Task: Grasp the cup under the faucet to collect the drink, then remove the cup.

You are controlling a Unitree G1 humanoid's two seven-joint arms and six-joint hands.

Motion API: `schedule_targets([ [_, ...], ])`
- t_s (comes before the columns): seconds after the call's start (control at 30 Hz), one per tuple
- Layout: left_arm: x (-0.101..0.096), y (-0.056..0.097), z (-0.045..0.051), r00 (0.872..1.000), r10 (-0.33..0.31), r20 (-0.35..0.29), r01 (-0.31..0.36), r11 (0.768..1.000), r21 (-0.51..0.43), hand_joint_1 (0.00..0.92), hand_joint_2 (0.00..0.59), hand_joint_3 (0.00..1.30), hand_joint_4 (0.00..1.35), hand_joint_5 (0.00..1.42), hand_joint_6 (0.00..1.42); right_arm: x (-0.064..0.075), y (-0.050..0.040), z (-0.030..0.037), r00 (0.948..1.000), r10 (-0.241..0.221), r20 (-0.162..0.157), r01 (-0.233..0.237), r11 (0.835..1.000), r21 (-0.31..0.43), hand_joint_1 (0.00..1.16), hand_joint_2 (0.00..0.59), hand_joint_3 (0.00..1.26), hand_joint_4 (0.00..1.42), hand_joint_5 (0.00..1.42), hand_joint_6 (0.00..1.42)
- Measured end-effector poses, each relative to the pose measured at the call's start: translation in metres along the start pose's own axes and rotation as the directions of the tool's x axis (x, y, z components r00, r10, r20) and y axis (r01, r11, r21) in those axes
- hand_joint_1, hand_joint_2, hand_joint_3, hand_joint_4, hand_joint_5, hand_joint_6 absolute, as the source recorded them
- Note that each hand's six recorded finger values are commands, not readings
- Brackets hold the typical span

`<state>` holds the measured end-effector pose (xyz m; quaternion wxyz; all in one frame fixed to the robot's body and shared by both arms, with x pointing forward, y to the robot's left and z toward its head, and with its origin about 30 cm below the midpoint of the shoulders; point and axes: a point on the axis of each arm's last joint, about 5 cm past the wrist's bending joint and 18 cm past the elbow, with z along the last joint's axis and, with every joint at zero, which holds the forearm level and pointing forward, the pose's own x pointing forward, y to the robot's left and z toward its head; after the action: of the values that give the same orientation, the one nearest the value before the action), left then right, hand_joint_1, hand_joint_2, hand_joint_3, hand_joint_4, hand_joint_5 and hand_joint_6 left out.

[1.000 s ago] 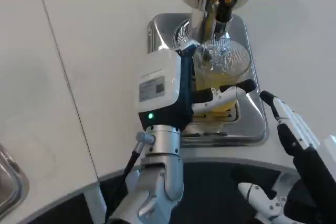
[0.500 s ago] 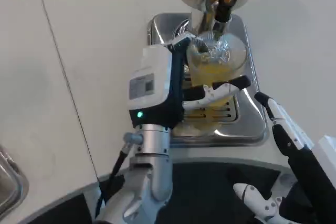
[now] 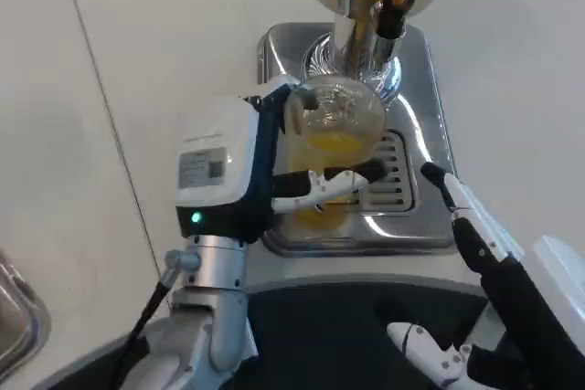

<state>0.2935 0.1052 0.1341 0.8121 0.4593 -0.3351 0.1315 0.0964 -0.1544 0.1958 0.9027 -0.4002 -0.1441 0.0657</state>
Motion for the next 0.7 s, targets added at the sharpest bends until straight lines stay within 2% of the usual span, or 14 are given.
schedule_targets([
  [0.3, -0.006, 0.023, -0.0172, 0.999, 0.030, 0.027, -0.031, 0.999, 0.028, 0.706, 0.000, 1.13, 1.23, 1.42, 1.42, 0.004, 0.0004, -0.0011, 1.0000, -0.001, 0.010, 0.001, 1.000, -0.006, 0.47, 0.387, 0.00, 0.00, 0.05, 0.16],
  [0.47, -0.014, 0.035, -0.0260, 1.000, 0.000, 0.022, -0.001, 0.999, 0.049, 0.710, 0.000, 1.13, 1.22, 1.42, 1.42, 0.006, 0.0000, -0.0009, 0.9998, -0.006, 0.019, 0.006, 1.000, -0.009, 0.47, 0.387, 0.00, 0.00, 0.05, 0.16],
  [0.7, -0.028, 0.057, -0.0338, 0.999, -0.026, 0.033, 0.024, 0.998, 0.062, 0.712, 0.000, 1.14, 1.22, 1.42, 1.42, 0.005, 0.0003, -0.0022, 0.9999, -0.002, 0.012, 0.002, 1.000, -0.023, 0.47, 0.387, 0.00, 0.00, 0.05, 0.16],
])
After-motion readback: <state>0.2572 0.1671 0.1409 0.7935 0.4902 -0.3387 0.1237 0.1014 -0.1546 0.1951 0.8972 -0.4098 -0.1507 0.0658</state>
